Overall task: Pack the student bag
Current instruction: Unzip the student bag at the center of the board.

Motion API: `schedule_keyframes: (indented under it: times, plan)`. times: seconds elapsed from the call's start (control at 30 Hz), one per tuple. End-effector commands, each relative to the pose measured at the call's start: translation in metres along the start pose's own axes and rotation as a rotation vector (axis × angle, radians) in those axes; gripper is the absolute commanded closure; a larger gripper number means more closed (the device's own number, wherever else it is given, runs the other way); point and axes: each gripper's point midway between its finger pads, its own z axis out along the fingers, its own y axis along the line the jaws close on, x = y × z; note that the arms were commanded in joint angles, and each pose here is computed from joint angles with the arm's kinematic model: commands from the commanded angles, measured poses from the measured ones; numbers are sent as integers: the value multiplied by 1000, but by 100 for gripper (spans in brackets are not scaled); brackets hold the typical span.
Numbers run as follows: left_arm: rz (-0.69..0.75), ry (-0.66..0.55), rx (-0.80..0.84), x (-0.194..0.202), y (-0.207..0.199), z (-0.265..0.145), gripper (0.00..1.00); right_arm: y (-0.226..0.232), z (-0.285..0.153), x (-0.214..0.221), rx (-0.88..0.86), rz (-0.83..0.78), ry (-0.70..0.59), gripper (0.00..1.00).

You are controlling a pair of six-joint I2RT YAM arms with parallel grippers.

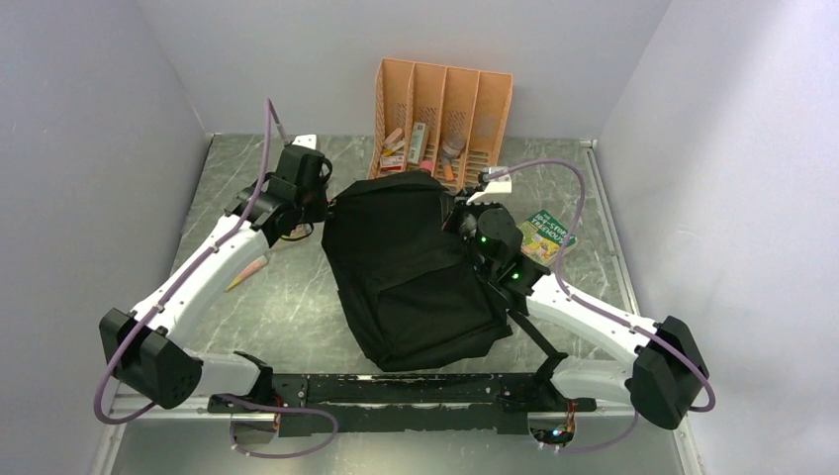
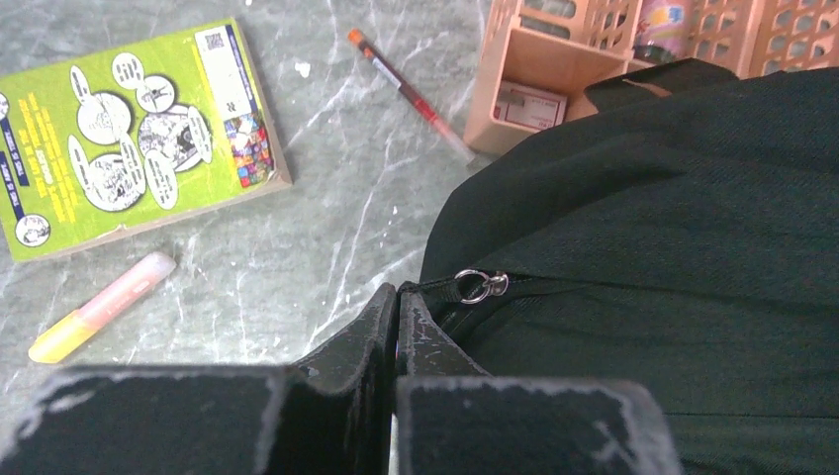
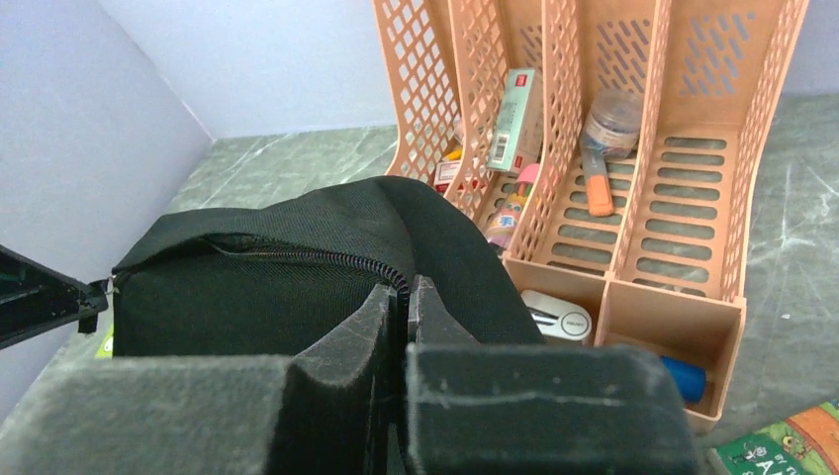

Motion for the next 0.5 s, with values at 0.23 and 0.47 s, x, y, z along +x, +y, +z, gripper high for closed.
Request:
schedule_keyframes:
  times: [0.23, 0.47]
  plan:
    - [-43, -159, 85, -58, -7, -30, 95, 37, -21, -62, -263, -63, -203, 100]
    - [-64, -288, 173, -125, -31, -63, 95, 67, -41, -55, -473, -121, -189, 87]
